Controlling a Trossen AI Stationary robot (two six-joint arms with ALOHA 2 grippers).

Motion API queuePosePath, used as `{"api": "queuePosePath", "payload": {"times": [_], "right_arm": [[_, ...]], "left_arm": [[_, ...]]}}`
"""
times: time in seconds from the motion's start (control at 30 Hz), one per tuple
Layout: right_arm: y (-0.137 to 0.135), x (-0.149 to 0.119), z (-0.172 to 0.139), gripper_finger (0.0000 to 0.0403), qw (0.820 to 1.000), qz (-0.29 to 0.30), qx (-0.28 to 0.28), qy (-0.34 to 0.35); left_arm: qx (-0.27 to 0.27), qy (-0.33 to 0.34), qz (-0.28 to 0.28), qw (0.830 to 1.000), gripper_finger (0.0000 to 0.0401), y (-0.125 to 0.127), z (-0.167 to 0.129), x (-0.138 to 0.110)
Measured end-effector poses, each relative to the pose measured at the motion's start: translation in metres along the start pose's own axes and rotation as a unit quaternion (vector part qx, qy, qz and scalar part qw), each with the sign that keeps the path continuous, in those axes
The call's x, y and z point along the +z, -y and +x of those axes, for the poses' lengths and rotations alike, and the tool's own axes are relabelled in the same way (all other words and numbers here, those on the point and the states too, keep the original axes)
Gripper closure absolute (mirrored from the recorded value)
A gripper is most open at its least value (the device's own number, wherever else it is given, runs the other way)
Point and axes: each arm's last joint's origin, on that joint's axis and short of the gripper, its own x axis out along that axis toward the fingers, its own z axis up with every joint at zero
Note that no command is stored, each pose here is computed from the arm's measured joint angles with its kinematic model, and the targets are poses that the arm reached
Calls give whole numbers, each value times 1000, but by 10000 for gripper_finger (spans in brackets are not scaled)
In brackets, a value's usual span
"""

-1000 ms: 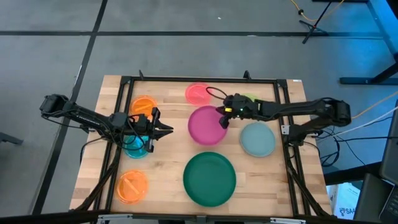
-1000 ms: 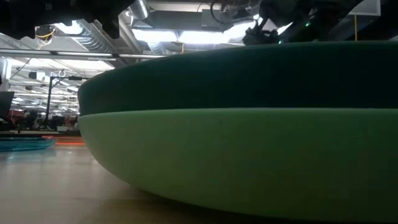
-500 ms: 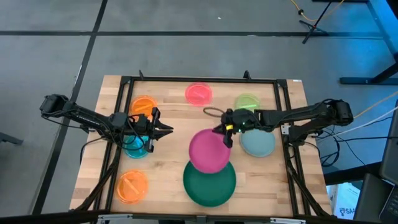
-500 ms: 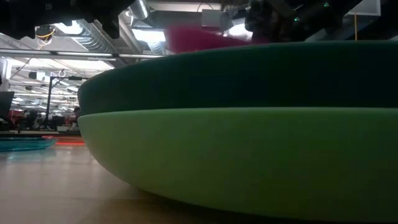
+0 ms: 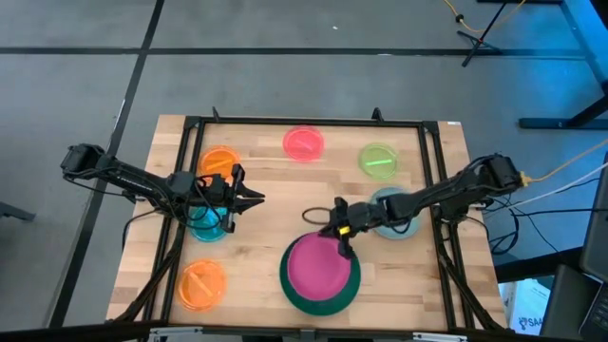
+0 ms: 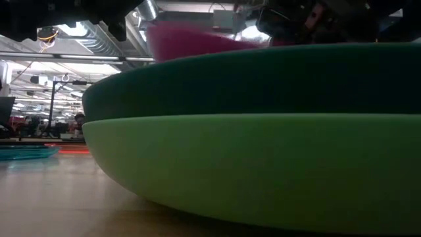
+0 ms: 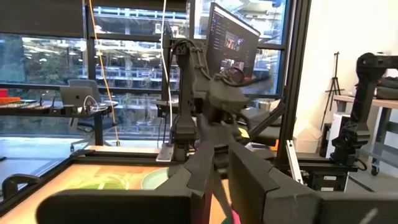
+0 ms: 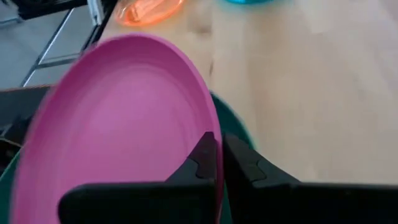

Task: Stack plastic plates
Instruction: Stack the pink plate on top of the dark green plate, then stack the light blue plate on top of the pink plate

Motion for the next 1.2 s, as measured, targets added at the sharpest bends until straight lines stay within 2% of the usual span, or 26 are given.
{"api": "queuePosePath", "payload": {"times": [0.37,0.53,0.93,1.07,1.2], "right_arm": [[3,-22,21,397,999,10,-2,-51],[3,-23,23,394,999,9,-1,-50],[4,-22,23,289,998,-7,-28,-51],[2,-14,18,277,995,-10,-45,-89],[-2,-8,6,277,989,-15,-89,-121]], "left_arm": [[0,0,0,1000,358,0,0,0],[0,0,0,1000,358,0,0,0],[0,0,0,1000,358,0,0,0],[0,0,0,1000,358,0,0,0],[0,3,-5,1000,358,0,0,1]]}}
